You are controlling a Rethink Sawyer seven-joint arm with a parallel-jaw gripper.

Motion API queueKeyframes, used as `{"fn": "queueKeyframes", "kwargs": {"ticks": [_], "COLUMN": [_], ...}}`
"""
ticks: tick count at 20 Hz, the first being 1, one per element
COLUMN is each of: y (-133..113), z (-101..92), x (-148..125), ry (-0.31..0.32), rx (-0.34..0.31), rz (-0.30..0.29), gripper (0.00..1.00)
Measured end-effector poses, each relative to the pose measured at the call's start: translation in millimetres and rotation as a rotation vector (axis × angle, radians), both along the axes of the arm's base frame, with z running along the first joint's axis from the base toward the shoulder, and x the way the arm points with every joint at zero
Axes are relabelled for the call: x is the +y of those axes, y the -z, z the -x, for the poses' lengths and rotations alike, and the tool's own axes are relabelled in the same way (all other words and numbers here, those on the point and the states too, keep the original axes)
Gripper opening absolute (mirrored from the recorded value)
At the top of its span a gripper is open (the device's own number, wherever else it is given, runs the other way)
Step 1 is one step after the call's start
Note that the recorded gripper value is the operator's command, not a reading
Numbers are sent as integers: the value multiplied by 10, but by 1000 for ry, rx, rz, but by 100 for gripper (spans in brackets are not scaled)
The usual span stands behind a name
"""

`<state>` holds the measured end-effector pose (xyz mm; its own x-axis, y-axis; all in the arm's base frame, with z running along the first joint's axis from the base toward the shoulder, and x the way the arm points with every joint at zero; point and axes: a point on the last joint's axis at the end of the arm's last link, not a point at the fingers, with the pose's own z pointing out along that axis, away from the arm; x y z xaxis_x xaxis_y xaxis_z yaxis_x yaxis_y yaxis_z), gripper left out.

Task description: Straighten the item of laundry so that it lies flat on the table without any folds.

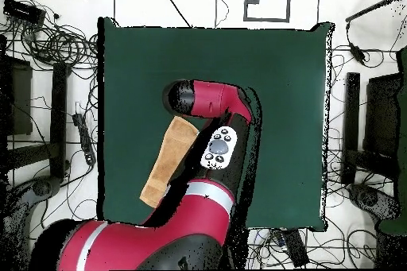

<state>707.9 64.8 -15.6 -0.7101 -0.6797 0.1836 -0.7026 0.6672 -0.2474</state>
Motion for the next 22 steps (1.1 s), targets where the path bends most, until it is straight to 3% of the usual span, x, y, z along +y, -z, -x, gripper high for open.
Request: {"fn": "queueKeyframes", "kwargs": {"ticks": [13,22], "y": [-79,-328], "z": [3,-72], "x": [280,549], "ry": [-39,-71], "rx": [-12,-50], "rz": [7,0], "gripper": [100,100]}}
